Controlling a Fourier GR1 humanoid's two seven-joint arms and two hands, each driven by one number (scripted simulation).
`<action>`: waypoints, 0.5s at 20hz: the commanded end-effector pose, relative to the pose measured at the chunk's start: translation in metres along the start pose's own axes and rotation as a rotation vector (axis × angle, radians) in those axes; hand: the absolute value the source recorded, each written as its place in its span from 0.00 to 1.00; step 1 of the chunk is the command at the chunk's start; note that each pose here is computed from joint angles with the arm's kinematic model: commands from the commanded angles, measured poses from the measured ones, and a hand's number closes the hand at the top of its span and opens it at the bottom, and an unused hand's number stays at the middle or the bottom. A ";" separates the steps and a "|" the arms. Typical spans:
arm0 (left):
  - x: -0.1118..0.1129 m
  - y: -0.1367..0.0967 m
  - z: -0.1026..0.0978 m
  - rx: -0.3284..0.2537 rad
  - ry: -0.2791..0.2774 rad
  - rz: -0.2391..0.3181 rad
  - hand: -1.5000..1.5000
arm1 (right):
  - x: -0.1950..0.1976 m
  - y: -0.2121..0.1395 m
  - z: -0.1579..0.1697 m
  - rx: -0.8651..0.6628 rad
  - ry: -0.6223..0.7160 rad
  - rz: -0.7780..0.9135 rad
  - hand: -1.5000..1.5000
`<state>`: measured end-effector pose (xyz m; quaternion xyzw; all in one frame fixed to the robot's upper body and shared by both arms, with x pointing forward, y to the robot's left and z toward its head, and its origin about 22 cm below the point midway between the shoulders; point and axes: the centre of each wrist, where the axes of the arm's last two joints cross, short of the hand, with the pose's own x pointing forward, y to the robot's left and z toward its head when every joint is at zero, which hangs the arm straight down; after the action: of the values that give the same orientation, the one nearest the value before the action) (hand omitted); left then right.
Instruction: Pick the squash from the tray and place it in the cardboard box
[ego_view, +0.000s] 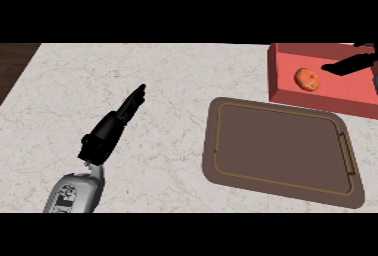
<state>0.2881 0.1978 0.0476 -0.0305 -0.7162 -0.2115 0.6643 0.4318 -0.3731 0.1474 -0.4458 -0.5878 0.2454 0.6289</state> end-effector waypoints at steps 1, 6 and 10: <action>-0.011 0.006 0.003 0.003 -0.002 0.005 0.50 | -0.013 0.012 0.002 0.014 -0.022 -0.110 0.00; 0.007 -0.004 -0.004 0.006 -0.009 -0.010 0.50 | -0.023 0.019 0.006 -0.194 -0.022 -0.401 0.00; -0.006 0.007 0.000 0.001 0.002 -0.004 0.50 | -0.040 -0.014 0.004 -0.266 -0.049 -0.612 0.00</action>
<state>0.2884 0.1995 0.0435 -0.0279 -0.7169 -0.2110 0.6639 0.4228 -0.3998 0.1389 -0.3598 -0.7021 0.0623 0.6113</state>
